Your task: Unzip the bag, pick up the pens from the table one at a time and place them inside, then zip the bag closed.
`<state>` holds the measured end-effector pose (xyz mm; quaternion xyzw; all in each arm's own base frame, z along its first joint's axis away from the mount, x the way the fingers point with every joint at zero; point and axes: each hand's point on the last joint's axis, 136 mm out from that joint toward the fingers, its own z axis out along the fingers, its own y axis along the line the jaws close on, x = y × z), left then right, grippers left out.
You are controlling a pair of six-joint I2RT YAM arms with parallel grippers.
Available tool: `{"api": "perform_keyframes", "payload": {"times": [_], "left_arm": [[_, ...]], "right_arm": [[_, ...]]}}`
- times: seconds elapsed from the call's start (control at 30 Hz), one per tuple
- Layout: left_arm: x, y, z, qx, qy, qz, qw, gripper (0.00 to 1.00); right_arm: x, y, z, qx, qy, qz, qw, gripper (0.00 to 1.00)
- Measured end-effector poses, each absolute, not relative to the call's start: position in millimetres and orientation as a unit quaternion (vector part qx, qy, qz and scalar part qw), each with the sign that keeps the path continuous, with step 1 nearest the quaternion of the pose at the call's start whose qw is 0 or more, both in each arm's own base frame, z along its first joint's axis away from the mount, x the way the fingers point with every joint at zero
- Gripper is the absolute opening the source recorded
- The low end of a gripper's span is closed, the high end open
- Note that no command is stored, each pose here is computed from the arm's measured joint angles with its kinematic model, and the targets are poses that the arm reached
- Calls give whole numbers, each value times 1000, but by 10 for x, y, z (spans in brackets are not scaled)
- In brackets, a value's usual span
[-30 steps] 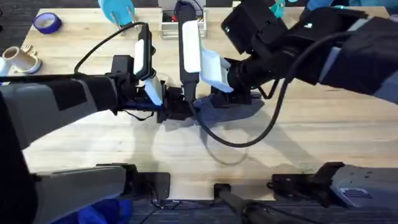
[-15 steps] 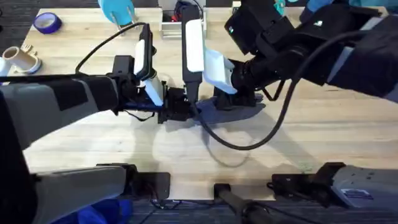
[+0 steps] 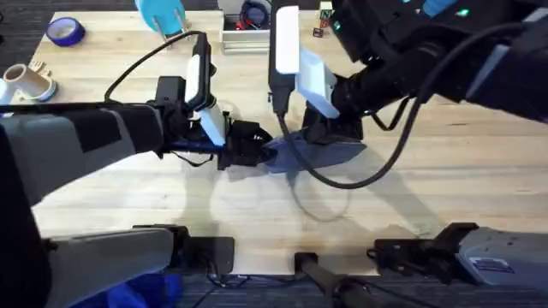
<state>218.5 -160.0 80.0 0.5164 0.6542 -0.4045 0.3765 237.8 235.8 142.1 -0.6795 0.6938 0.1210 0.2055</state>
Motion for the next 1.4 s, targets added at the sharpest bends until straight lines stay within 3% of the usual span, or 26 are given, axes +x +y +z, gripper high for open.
{"api": "perform_keyframes", "payload": {"times": [1.4], "left_arm": [[2193,-1580,758,519,661,-395,371,43]], "right_arm": [[2696,1552,1431,-591,783,75,178,30]]}}
